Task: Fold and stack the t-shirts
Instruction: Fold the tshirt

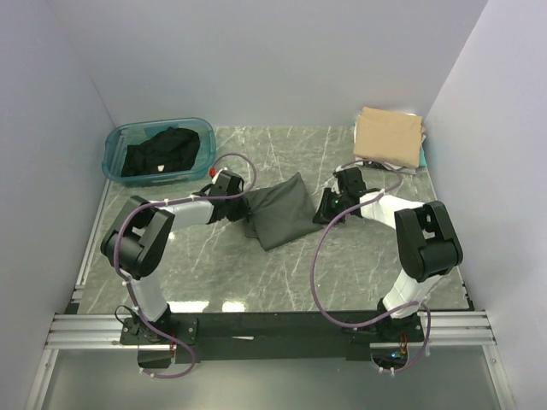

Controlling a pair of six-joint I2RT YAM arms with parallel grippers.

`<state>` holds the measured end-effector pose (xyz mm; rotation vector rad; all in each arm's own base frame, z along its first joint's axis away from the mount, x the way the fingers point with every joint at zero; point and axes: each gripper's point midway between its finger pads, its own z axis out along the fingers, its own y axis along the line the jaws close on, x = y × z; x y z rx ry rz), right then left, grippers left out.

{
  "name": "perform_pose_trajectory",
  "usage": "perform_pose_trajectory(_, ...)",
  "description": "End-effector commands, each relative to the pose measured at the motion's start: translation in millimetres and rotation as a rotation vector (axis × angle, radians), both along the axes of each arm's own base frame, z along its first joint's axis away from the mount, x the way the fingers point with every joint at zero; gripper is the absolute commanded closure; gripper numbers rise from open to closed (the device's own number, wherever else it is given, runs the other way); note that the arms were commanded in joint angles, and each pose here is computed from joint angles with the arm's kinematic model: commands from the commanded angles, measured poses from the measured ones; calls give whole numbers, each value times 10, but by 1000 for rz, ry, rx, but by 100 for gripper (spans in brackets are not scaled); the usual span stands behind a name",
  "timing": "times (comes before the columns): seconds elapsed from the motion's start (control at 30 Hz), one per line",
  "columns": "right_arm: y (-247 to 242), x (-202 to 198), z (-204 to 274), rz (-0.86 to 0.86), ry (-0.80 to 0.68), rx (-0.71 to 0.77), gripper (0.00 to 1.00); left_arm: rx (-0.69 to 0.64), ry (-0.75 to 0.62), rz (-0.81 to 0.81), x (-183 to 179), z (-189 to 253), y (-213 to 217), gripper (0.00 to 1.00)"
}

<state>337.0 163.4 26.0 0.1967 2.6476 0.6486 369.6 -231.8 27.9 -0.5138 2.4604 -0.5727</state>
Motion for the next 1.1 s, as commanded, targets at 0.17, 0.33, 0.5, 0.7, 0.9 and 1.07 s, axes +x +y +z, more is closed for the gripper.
perform_pose_trajectory(0.17,72,-355,-173,-2,60,46,87,-88,-41,94,85,73,168,99)
perform_pose_trajectory(0.33,40,-325,-26,-6,11,30,82,-151,-101,-28,91,315,-13,88)
perform_pose_trajectory(0.5,50,-128,337,-15,-81,30,72,-117,-142,-84,17,532,-22,61)
perform_pose_trajectory(0.7,10,2,574,-33,-142,0,65,-44,-71,-64,-193,366,147,46)
perform_pose_trajectory(0.9,93,205,611,16,-164,1,42,-39,-31,-98,-315,207,79,37)
perform_pose_trajectory(1.07,132,388,548,55,-160,-24,39,-43,-10,-119,-318,135,-2,42)
